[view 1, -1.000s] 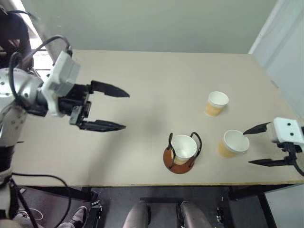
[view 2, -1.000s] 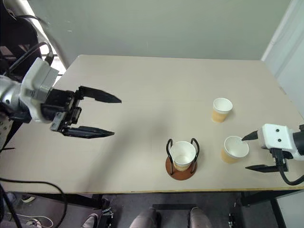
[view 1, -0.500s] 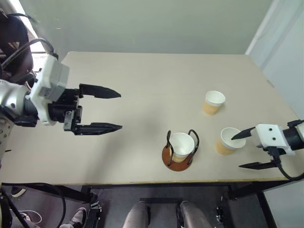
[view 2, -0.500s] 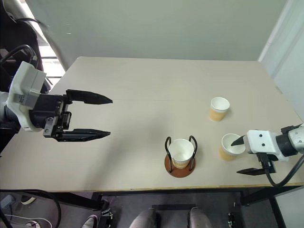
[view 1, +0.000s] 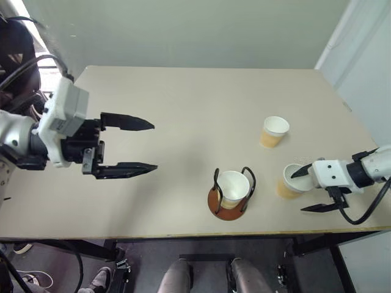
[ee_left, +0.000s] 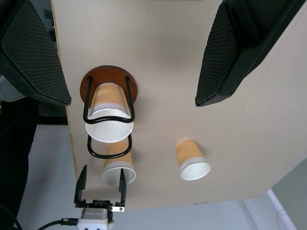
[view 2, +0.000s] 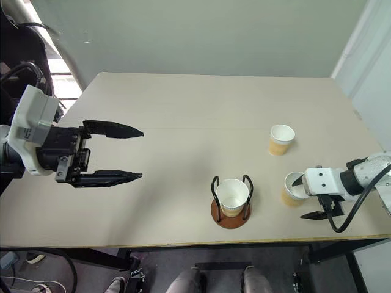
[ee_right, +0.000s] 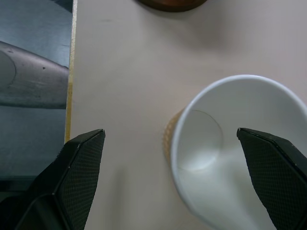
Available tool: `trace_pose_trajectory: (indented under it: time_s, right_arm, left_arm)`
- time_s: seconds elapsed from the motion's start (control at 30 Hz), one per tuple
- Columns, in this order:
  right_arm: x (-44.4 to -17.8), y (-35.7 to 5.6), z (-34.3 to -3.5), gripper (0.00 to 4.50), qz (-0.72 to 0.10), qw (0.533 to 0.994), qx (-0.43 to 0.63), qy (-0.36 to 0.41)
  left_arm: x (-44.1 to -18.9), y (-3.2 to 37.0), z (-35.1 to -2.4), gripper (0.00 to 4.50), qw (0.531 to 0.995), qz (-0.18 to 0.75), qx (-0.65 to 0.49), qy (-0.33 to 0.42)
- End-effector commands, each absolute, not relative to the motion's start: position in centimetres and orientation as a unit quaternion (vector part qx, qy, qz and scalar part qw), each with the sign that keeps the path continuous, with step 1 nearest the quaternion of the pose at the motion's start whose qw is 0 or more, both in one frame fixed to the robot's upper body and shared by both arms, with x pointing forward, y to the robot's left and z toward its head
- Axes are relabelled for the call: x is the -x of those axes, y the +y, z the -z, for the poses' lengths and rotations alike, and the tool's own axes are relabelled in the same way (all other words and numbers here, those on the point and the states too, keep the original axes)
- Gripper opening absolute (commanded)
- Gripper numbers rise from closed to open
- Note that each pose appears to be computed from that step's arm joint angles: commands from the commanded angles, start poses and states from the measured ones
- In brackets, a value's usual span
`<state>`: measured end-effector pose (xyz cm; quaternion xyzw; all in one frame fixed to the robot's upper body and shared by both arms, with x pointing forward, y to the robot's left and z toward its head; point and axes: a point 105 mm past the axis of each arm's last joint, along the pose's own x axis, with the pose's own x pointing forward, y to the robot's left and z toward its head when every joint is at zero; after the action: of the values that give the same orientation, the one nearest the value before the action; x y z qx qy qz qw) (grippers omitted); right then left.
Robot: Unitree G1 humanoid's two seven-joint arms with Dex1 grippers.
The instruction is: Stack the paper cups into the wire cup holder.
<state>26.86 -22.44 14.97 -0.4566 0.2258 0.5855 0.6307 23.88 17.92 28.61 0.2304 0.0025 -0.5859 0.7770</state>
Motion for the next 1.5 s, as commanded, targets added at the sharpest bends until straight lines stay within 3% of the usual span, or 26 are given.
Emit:
trace_pose_trajectory:
  time_s: [0.03, 0.1, 0.43, 0.7, 0.97, 1.13, 1.33, 1.5]
  right_arm:
    - [-27.1, -22.3, -15.6, 4.13, -0.585, 0.623, 0.472, 0.218]
    - [-27.2, -22.3, -15.5, 3.63, -0.587, 0.621, 0.472, 0.217]
    - [-27.4, -22.2, -15.6, 0.02, -0.587, 0.619, 0.474, 0.216]
    - [-27.1, -21.8, -17.7, 0.02, -0.603, 0.617, 0.467, 0.193]
    - [-27.1, -20.3, -27.6, 0.02, -0.607, 0.656, 0.445, 0.054]
    - [-25.0, -17.2, -31.6, 0.02, -0.658, 0.634, 0.405, -0.034]
    - [-21.6, -13.7, -31.5, 0.02, -0.740, 0.573, 0.347, -0.062]
    - [-21.9, -12.3, -30.2, 0.02, -0.745, 0.575, 0.335, -0.043]
  left_arm:
    - [-23.2, 17.8, -29.5, 4.50, 0.776, 0.581, -0.246, -0.013]
    - [-23.2, 17.8, -29.5, 4.50, 0.777, 0.580, -0.246, -0.013]
    - [-23.3, 17.8, -29.4, 4.50, 0.780, 0.576, -0.246, -0.011]
    - [-23.3, 17.7, -29.2, 4.50, 0.777, 0.580, -0.244, -0.007]
    - [-22.4, 18.9, -27.8, 4.50, 0.769, 0.596, -0.228, 0.031]
    - [-23.0, 19.9, -27.3, 4.50, 0.786, 0.581, -0.211, 0.020]
    - [-23.4, 20.5, -26.7, 4.50, 0.806, 0.559, -0.192, -0.024]
    - [-23.6, 21.2, -25.6, 4.50, 0.816, 0.546, -0.191, -0.021]
